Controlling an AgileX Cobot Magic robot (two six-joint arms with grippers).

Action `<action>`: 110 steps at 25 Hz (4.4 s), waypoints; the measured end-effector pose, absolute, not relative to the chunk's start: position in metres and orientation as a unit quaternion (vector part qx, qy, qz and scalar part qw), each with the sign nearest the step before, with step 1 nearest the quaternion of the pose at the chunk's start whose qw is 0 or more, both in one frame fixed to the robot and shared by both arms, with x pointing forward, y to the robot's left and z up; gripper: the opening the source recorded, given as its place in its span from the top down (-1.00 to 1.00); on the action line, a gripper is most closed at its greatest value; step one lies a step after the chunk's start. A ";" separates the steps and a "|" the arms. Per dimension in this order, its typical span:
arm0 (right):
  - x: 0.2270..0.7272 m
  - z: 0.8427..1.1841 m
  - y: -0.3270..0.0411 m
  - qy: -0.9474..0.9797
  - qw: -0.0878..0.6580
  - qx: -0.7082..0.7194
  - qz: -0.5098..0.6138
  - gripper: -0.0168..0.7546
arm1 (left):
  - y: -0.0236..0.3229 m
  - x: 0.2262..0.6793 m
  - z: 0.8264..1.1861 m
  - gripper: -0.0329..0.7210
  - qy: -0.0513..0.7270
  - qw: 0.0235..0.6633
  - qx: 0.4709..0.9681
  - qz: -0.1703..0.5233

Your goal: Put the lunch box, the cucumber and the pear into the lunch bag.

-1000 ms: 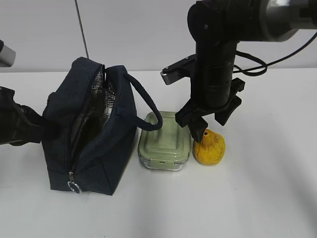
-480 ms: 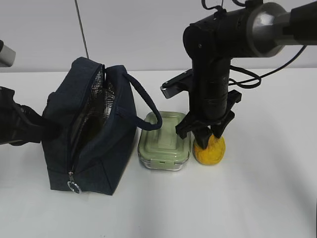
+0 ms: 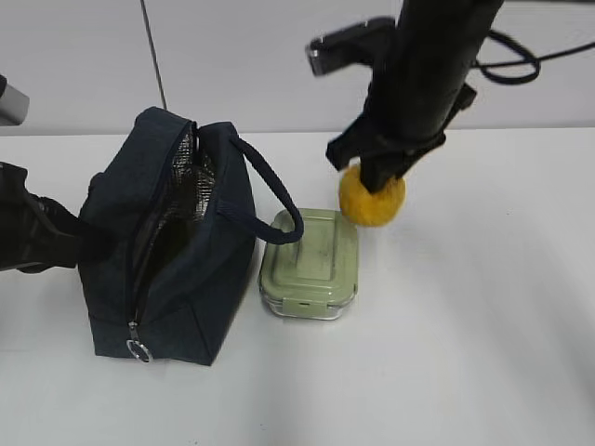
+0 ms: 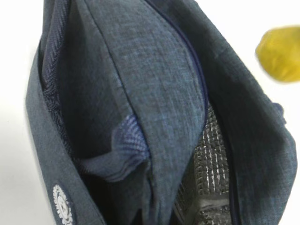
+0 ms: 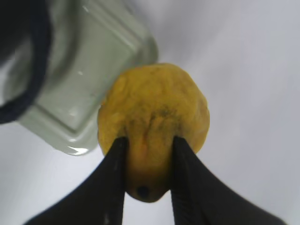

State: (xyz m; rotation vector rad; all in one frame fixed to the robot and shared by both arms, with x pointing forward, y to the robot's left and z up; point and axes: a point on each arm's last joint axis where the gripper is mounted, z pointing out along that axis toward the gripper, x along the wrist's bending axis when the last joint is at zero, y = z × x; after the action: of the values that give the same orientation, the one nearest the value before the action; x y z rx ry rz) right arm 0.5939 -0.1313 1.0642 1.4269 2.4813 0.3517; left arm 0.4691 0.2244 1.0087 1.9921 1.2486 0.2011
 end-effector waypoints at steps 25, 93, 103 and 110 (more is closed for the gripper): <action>0.562 1.063 -0.011 0.903 0.075 0.291 0.306 0.48 | 0.225 0.469 1.009 0.91 0.488 0.380 0.782 0.080; 0.619 0.891 -0.219 0.589 -0.228 0.628 0.454 -0.63 | 0.224 0.468 1.008 0.91 0.485 0.380 0.784 0.070; 0.621 0.876 -0.217 0.574 -0.245 0.631 0.461 -0.63 | 0.224 0.468 1.008 0.91 0.485 0.380 0.784 0.070; 0.619 0.875 -0.204 0.590 -0.240 0.619 0.460 -0.60 | 0.224 0.468 1.008 0.91 0.485 0.380 0.784 0.070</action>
State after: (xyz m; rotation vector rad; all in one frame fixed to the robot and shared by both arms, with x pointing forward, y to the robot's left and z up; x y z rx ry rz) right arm 0.6188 -0.2041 0.8749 2.3115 2.2038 1.7196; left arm 0.4675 0.2235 1.0083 2.0035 1.2396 0.1800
